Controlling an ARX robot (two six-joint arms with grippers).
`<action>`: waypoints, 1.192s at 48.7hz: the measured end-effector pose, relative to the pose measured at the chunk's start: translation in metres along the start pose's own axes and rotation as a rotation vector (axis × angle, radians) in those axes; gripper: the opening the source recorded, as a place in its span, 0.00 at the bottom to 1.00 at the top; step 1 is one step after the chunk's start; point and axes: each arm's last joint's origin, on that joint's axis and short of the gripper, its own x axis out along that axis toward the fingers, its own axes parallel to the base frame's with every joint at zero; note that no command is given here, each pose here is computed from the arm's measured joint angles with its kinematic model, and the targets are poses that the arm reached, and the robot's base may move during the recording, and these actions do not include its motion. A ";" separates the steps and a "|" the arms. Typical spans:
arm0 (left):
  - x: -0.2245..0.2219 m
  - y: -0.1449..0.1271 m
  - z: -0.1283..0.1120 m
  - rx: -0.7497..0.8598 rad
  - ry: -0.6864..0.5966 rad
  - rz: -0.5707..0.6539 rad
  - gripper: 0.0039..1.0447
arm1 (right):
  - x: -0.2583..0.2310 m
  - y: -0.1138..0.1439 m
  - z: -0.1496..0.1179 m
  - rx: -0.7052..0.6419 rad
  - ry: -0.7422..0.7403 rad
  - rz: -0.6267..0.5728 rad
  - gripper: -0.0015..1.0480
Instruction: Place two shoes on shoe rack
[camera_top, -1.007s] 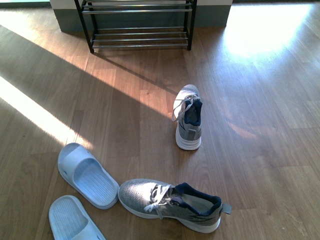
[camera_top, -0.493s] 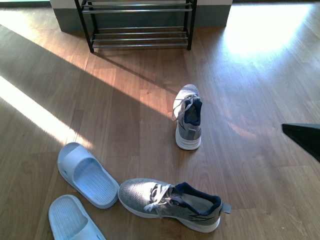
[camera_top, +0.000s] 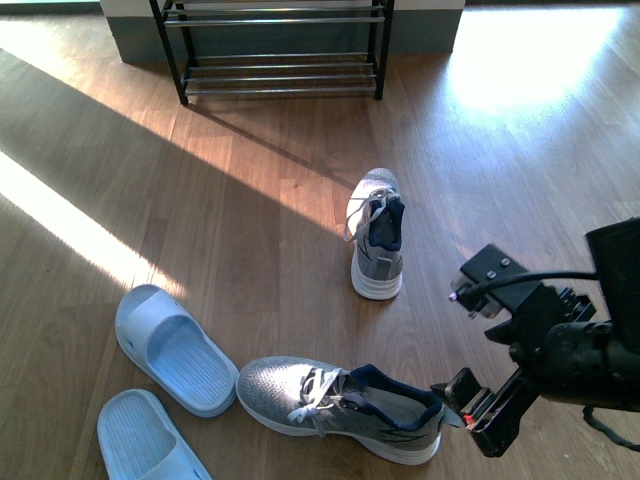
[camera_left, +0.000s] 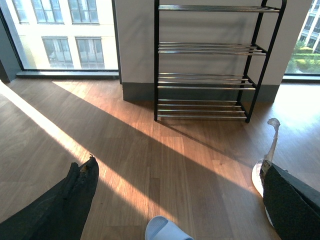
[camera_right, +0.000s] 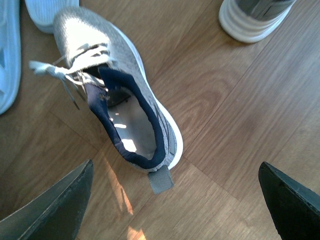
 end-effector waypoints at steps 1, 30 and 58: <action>0.000 0.000 0.000 0.000 0.000 0.000 0.91 | 0.003 0.000 -0.001 -0.001 0.006 0.001 0.91; 0.000 0.000 0.000 0.000 0.000 0.000 0.91 | 0.098 -0.021 -0.019 0.016 0.135 0.013 0.91; 0.000 0.000 0.000 0.000 0.000 0.000 0.91 | 0.132 -0.023 -0.024 -0.033 0.184 0.090 0.90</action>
